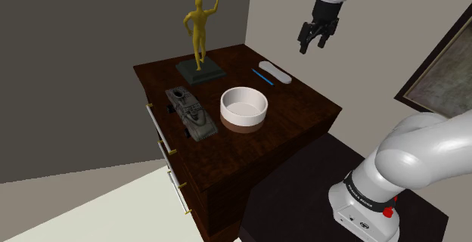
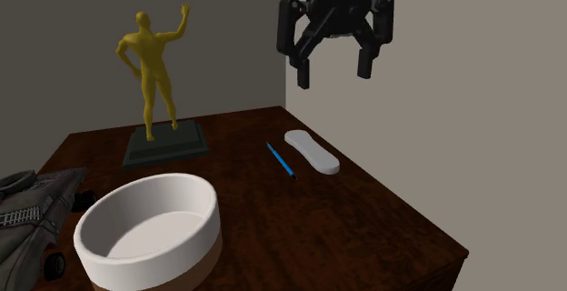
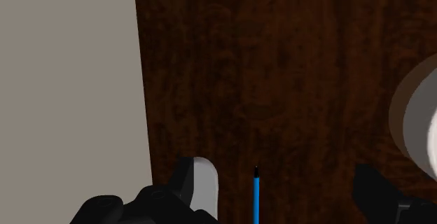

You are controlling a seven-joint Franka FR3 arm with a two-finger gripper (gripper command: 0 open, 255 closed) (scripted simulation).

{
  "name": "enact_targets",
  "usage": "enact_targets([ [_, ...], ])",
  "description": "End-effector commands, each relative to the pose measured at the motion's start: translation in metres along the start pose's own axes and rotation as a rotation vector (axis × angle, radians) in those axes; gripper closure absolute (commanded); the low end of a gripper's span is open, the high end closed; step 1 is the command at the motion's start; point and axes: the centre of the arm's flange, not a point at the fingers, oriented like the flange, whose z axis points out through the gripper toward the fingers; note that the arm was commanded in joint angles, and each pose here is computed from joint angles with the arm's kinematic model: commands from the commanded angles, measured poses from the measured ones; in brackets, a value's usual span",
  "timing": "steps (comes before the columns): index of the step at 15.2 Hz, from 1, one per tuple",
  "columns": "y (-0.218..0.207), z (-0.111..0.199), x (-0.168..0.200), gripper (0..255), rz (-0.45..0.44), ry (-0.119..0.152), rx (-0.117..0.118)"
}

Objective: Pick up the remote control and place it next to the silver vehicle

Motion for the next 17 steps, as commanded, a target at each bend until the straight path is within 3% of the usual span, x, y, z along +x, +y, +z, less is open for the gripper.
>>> enact_targets([
  [1,0.006,0.022,0.021,0,-0.001,-0.002,0.007],
  [17,0.068,0.161,0.175,0,-0.005,-0.026,0.067],
])
